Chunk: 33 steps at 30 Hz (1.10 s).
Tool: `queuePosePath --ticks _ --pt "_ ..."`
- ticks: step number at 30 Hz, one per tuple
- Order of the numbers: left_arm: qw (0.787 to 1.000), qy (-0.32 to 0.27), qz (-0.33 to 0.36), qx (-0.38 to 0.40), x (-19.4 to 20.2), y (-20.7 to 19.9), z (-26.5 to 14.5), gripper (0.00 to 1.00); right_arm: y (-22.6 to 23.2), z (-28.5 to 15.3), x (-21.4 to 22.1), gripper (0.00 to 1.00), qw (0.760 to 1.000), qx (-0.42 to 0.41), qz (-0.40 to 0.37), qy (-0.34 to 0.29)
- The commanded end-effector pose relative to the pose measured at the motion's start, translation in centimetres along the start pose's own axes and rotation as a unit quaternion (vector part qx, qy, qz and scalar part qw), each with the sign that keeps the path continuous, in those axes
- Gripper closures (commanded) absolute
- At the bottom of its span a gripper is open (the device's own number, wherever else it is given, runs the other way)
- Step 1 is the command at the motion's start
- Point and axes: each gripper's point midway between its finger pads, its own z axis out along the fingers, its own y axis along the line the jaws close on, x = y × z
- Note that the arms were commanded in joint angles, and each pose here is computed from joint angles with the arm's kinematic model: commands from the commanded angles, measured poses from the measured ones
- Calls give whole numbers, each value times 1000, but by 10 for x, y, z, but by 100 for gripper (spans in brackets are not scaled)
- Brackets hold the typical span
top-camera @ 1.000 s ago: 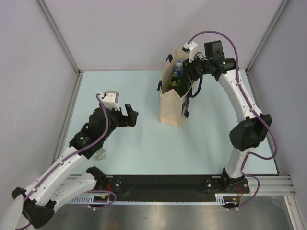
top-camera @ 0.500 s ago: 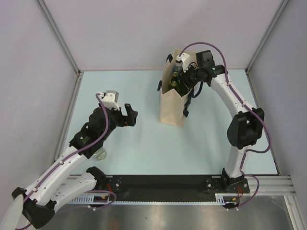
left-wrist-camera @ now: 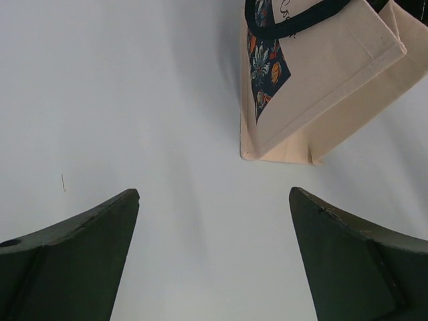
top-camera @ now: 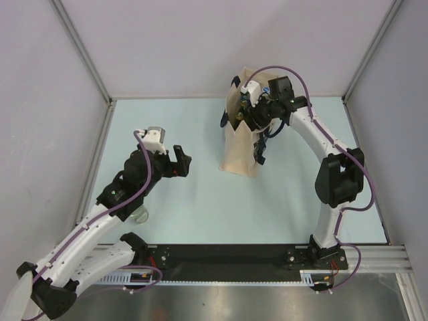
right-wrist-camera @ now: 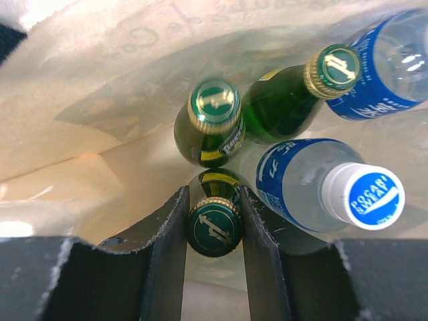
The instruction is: Place the beverage into the canvas bag
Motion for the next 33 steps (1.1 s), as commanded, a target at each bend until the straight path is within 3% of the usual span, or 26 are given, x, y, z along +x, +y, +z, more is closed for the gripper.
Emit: queuePosePath --ticks 1,6,7,14,17,25,33 --pt "1000 -16 -5 -5 -10 2 -3 0 0 3 -11 98 999 -17 -28 -38" --pt "1000 -16 -6 -5 -11 2 -4 0 10 3 -3 91 998 -54 -13 -33" --pt "1000 -16 -6 -4 -11 2 -4 0 11 2 0 85 998 -58 -11 -29" --pt "1000 -17 -5 -3 -14 1 -4 0 13 3 9 79 998 -66 -8 -15" --pt "1000 -20 -6 -3 -17 1 -7 0 12 0 10 68 998 -68 -13 -12" --pt "1000 -22 -19 4 -22 -2 -14 0 15 -28 -13 39 997 -68 -24 -34" --pt "999 -20 -37 23 -38 -12 -23 0 21 -59 -49 29 995 -64 -13 -75"
